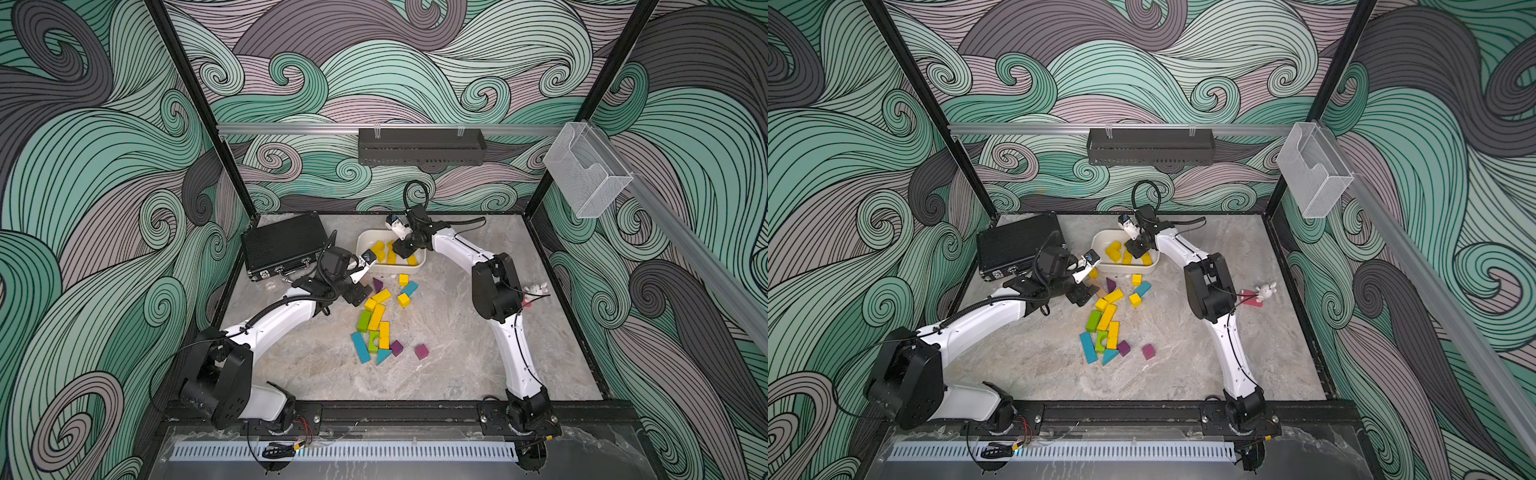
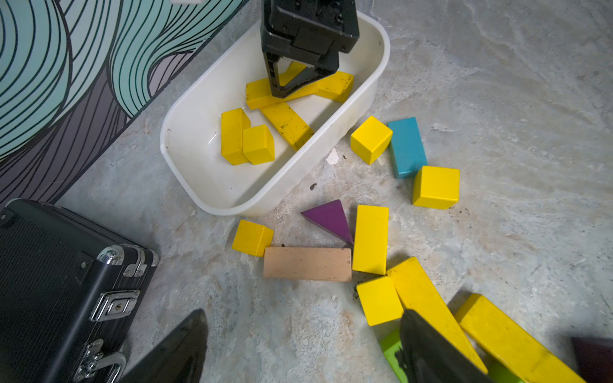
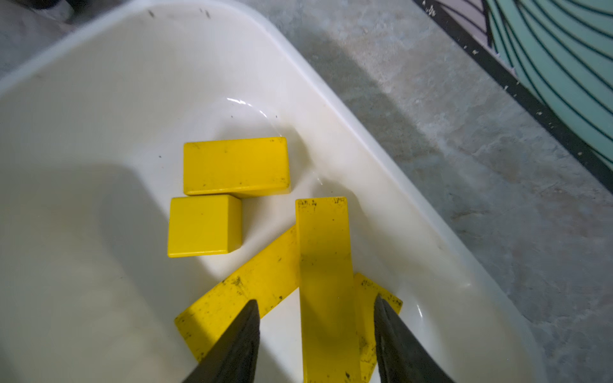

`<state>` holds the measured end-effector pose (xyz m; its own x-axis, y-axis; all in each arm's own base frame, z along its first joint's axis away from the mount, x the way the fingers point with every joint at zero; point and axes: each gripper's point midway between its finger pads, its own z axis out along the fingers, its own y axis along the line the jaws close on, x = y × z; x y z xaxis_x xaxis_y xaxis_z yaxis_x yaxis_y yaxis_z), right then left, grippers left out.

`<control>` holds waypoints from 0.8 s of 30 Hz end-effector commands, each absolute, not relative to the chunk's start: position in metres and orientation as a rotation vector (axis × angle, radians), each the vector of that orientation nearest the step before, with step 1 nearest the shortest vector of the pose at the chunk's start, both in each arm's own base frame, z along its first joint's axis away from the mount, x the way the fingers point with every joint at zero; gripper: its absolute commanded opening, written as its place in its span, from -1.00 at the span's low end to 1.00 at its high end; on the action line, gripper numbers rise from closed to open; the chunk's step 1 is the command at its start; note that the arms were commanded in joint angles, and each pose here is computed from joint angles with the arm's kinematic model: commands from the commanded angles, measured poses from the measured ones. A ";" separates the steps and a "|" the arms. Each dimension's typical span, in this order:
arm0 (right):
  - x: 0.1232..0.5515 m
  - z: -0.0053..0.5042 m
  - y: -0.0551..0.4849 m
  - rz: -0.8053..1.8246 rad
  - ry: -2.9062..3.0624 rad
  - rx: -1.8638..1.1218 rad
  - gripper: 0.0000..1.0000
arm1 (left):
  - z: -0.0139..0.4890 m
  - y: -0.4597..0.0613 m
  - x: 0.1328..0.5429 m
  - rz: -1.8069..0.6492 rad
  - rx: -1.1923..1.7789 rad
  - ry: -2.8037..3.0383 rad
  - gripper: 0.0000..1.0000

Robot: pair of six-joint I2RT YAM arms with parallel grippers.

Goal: Pick out the yellow building blocks
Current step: Place the building block in the storage box.

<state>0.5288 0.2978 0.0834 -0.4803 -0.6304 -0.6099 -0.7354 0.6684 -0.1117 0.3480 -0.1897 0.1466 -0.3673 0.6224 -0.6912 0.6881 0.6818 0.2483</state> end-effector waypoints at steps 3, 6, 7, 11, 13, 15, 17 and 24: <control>0.512 0.154 0.313 0.227 2.150 -1.039 0.12 | 0.173 -0.193 0.349 -0.124 0.951 2.022 0.79; 0.502 0.172 0.319 0.229 2.124 -1.044 0.12 | 0.184 -0.193 0.348 -0.137 0.920 2.002 0.79; 0.497 0.178 0.321 0.231 2.117 -1.046 0.12 | 0.187 -0.193 0.346 -0.142 0.914 1.997 0.79; 0.477 0.201 0.327 0.250 2.094 -1.039 0.12 | 0.201 -0.191 0.339 -0.170 0.882 1.986 0.79; 0.466 0.209 0.329 0.253 2.089 -1.041 0.12 | 0.207 -0.190 0.334 -0.190 0.865 1.986 0.79; 0.453 0.213 0.331 0.256 2.089 -1.044 0.12 | 0.213 -0.190 0.330 -0.209 0.849 1.986 0.79; 0.439 0.216 0.332 0.261 2.094 -1.047 0.12 | 0.218 -0.190 0.328 -0.238 0.812 1.989 0.78; 0.398 0.215 0.325 0.298 2.150 -1.013 0.12 | 0.210 -0.184 0.317 -0.305 0.708 2.198 0.75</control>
